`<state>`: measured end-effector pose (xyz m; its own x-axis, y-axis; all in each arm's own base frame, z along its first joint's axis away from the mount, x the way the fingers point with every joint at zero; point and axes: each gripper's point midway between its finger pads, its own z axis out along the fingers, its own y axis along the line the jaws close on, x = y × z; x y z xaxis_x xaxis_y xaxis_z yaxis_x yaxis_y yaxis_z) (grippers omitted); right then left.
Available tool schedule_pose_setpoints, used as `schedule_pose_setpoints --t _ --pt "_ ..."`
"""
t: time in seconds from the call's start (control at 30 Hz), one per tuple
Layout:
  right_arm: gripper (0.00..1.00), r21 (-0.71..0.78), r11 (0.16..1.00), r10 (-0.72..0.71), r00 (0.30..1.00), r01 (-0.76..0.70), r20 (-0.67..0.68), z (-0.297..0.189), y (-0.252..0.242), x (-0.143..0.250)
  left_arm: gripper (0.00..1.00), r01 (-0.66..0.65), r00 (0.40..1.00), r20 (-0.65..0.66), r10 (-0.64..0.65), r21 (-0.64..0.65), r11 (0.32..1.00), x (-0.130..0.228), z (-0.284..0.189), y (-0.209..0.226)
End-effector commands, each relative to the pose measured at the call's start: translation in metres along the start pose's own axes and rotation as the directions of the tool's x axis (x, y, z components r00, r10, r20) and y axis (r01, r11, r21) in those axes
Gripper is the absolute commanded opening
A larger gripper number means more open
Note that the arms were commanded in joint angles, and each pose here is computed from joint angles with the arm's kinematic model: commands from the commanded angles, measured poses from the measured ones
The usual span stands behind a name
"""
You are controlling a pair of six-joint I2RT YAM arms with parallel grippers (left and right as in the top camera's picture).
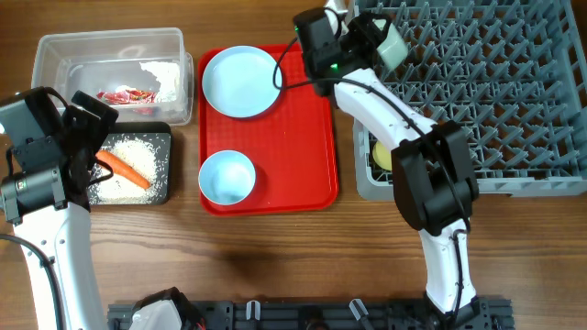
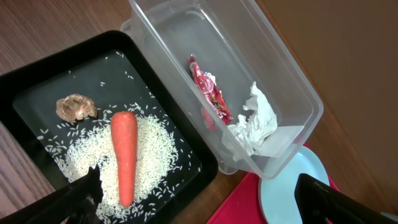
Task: Sort waste into correct bins and load items into the dishwasher rack
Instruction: 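Move the right gripper to the light blue bowl and grasp its rim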
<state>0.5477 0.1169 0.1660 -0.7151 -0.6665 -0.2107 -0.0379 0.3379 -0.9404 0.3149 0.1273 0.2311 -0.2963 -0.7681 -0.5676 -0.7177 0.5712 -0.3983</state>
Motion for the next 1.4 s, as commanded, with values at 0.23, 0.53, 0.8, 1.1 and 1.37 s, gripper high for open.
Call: schedule_pose_setpoints --t 0.23,0.53,0.8,1.1,1.37 --pt "1.00 -0.009 1.000 -0.019 0.996 0.020 0.082 -0.029 0.013 -0.024 1.00 -0.018 1.000 -0.001 0.018 0.017 1.000 0.000 -0.003 -0.004" --pt "1.00 -0.492 0.845 0.330 0.928 -0.208 0.174 -0.091 0.023 -0.043 1.00 -0.017 1.000 -0.001 0.017 0.017 1.000 0.000 -0.003 -0.004" --pt "1.00 -0.993 -0.109 0.367 0.927 -0.039 -0.077 -0.267 0.082 -0.027 1.00 -0.018 1.000 -0.001 0.018 0.017 1.000 0.000 -0.003 -0.004" --pt "0.81 -0.939 -0.129 0.135 0.933 -0.319 -0.335 -0.272 0.162 0.012 1.00 -0.017 1.000 -0.001 0.017 0.017 1.000 0.000 -0.003 -0.004" --pt "0.47 -0.912 0.002 0.083 0.909 -0.409 -0.408 -0.304 0.221 0.030 1.00 -0.018 1.000 -0.001 0.018 0.017 1.000 0.000 -0.003 -0.004"
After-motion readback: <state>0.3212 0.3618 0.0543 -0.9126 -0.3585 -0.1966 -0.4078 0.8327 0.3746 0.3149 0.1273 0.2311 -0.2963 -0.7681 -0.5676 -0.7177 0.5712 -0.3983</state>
